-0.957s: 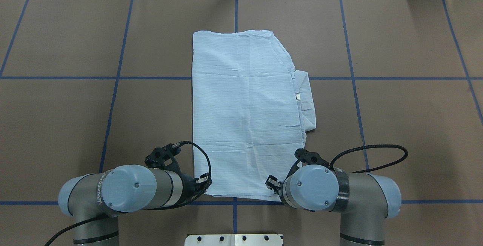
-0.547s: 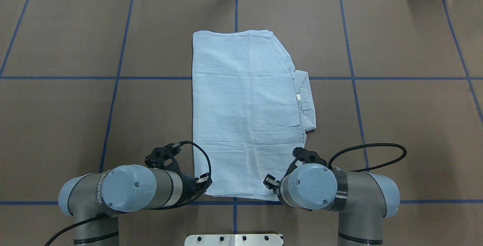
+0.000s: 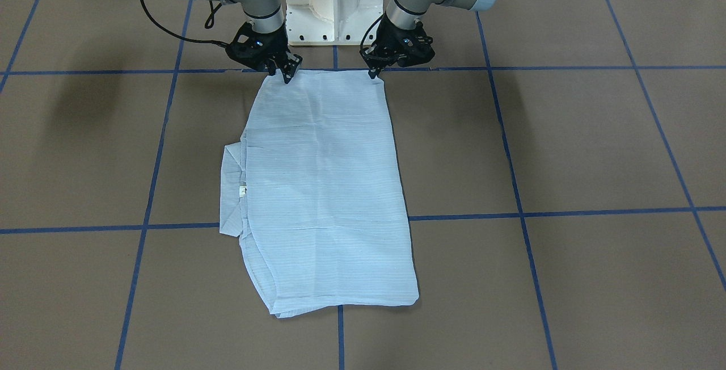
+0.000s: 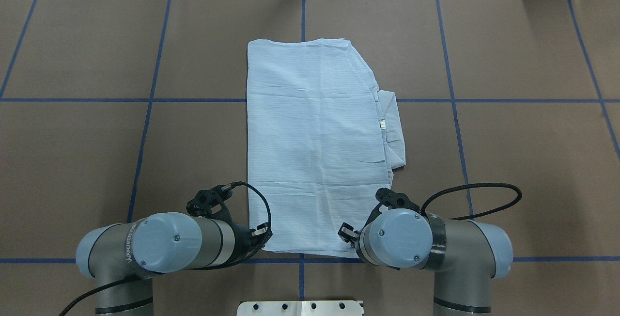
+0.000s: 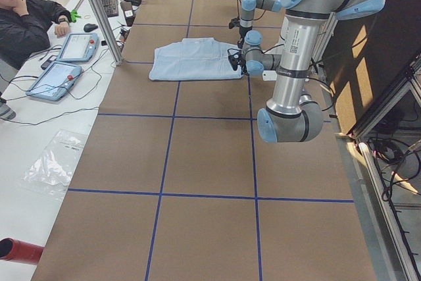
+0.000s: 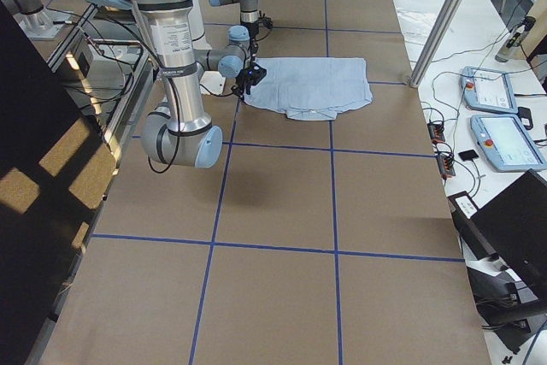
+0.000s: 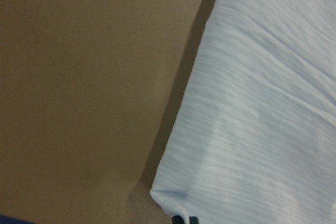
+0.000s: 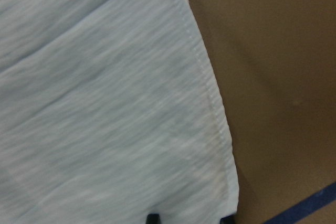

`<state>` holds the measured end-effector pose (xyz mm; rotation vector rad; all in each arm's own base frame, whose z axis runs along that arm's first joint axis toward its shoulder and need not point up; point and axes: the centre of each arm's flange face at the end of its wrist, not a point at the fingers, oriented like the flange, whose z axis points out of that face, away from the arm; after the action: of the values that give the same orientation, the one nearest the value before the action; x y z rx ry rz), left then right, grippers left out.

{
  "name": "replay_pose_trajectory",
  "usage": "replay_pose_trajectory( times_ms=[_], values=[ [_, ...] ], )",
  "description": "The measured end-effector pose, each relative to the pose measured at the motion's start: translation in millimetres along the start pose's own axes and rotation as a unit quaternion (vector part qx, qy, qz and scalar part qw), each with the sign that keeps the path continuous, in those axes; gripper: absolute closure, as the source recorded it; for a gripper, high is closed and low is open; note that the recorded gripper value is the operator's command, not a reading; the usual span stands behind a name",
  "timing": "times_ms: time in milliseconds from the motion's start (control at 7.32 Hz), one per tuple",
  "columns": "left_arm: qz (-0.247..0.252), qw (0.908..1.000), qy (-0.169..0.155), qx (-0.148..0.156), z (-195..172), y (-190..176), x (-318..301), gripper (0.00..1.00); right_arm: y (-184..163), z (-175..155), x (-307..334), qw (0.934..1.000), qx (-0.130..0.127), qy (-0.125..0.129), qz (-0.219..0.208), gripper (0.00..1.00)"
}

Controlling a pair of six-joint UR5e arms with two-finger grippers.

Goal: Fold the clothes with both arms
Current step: 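Lower both grippers to the shirt's corners nearest the robot and grasp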

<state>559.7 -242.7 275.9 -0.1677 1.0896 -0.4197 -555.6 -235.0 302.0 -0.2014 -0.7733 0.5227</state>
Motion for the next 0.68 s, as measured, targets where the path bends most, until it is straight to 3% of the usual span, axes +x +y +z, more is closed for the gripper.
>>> replay_pose_trajectory(
  times_ms=[273, 410, 547, 683],
  values=[
    [0.000, 1.0000, 0.000, 0.000, 0.5, 0.4, -0.1, 1.00, -0.6, 1.0, 0.4, 1.0000, 0.000, 0.001, 0.000, 0.51],
    [0.000, 1.0000, 0.000, 0.000, 0.5, 0.5, 0.2, 1.00, -0.9, 1.2, 0.5, 1.0000, 0.000, 0.002, 0.000, 0.58],
    [0.000, 1.0000, 0.000, 0.000, 0.5, 0.5, 0.2, 1.00, -1.1, 1.4, 0.6, 1.0000, 0.001, 0.003, 0.001, 0.67],
    [0.000, 1.0000, 0.000, 0.000, 0.6, 0.4, 0.0, 1.00, -2.1, 0.4, -0.1, 1.0000, 0.001, 0.004, 0.001, 0.87]
  ],
)
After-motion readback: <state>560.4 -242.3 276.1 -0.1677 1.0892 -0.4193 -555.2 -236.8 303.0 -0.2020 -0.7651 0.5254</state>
